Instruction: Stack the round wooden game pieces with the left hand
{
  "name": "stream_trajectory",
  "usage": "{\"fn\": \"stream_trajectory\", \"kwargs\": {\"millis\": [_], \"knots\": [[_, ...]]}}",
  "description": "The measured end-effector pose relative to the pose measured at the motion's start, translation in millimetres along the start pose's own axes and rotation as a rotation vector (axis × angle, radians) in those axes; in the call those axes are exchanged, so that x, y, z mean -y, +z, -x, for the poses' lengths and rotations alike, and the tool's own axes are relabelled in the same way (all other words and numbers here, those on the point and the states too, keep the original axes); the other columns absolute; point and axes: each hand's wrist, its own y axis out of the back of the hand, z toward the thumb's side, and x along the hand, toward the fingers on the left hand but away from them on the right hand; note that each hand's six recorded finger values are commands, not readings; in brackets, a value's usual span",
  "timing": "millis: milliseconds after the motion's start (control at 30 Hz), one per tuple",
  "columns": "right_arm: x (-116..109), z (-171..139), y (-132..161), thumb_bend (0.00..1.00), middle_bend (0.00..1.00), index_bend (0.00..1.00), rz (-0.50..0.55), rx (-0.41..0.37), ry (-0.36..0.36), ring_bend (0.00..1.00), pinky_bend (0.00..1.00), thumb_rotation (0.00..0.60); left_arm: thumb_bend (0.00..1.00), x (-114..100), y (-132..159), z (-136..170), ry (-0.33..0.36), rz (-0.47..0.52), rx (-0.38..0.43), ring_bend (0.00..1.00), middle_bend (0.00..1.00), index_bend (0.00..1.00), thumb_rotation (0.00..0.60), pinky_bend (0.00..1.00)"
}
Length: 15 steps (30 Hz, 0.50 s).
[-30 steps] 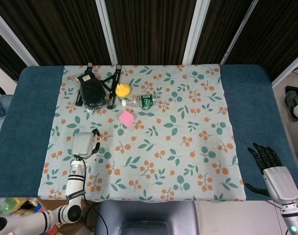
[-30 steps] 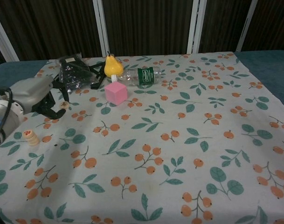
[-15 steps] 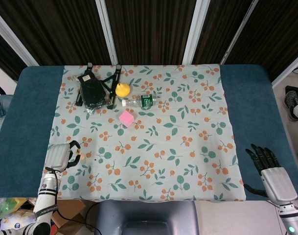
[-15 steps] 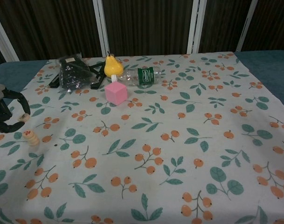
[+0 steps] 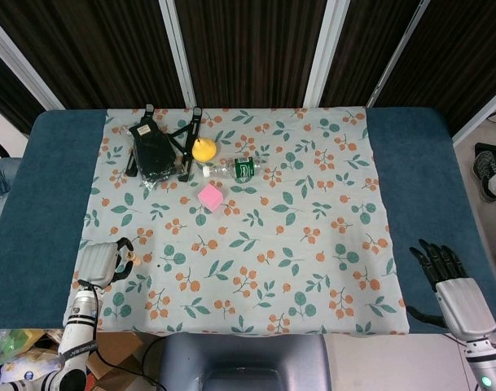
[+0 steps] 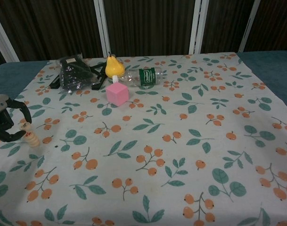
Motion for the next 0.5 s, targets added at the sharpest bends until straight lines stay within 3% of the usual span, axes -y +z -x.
{"fn": "stream_trajectory", "kwargs": {"millis": [500], "knots": [[0.7, 0.0, 0.3, 0.2, 0.0, 0.0, -0.002, 0.0, 0.002, 0.0, 0.03, 0.6, 0.4, 7.0, -5.3, -0.7, -0.005, -0.026, -0.005, 1.0, 1.0, 0.46, 0.6, 1.0]]}}
